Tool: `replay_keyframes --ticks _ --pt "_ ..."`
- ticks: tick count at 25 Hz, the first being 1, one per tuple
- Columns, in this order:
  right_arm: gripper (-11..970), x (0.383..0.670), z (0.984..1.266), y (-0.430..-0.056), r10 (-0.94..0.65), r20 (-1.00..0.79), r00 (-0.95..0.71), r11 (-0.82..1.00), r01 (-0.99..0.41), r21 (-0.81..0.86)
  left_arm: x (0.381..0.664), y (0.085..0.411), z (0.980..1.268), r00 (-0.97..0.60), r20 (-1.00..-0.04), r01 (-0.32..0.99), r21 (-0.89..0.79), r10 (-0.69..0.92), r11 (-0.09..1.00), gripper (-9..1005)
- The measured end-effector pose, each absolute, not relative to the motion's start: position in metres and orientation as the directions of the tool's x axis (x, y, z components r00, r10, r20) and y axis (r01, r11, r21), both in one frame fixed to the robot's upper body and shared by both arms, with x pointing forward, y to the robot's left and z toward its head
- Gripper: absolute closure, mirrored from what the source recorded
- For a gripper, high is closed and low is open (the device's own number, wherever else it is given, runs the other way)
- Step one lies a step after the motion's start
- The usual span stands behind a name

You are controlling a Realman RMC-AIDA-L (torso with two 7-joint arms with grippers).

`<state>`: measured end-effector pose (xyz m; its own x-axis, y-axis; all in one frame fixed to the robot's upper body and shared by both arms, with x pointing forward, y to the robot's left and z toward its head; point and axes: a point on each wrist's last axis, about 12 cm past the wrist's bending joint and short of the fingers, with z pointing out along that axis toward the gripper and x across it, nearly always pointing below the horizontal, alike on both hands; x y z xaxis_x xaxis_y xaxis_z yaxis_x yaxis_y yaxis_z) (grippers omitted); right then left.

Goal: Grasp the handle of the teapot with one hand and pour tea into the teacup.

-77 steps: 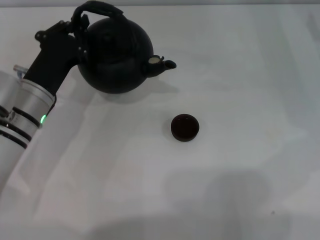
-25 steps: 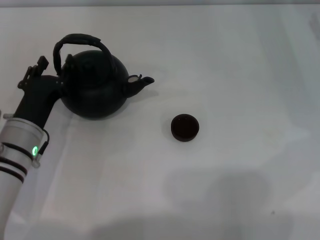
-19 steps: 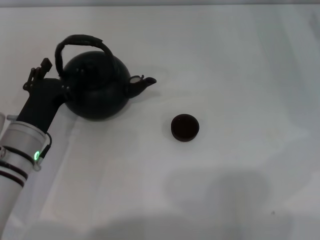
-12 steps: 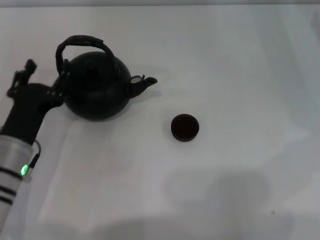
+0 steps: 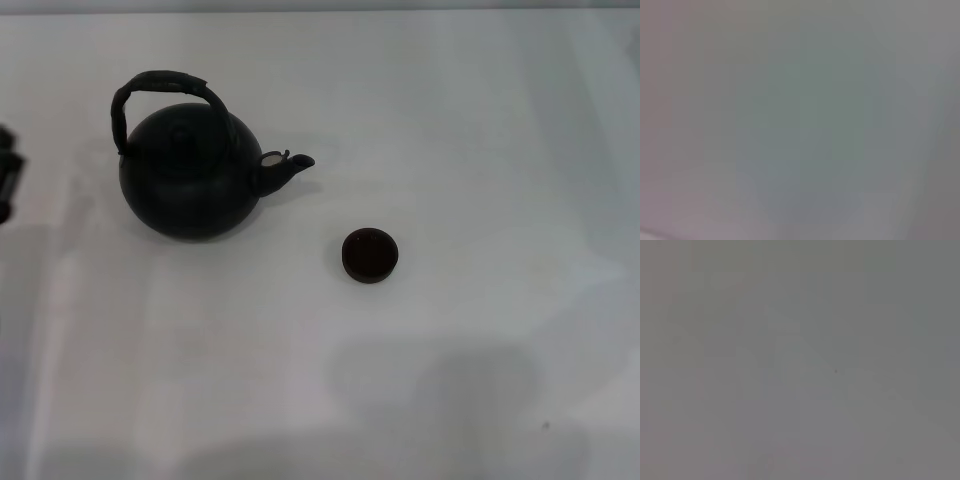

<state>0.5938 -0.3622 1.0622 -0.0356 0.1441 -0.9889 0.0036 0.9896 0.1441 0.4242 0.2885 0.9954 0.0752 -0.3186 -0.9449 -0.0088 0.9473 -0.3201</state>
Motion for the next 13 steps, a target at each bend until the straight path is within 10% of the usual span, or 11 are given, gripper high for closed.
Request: replay_keyframes --ticks 13 --pt "121 0.592 1.061 -0.357 0.150 -0.988 -0.028 0.988 -0.017 0.150 0.442 0.321 0.996 0.082 -0.923 -0.054 -0.381 -0.376 0.923 104"
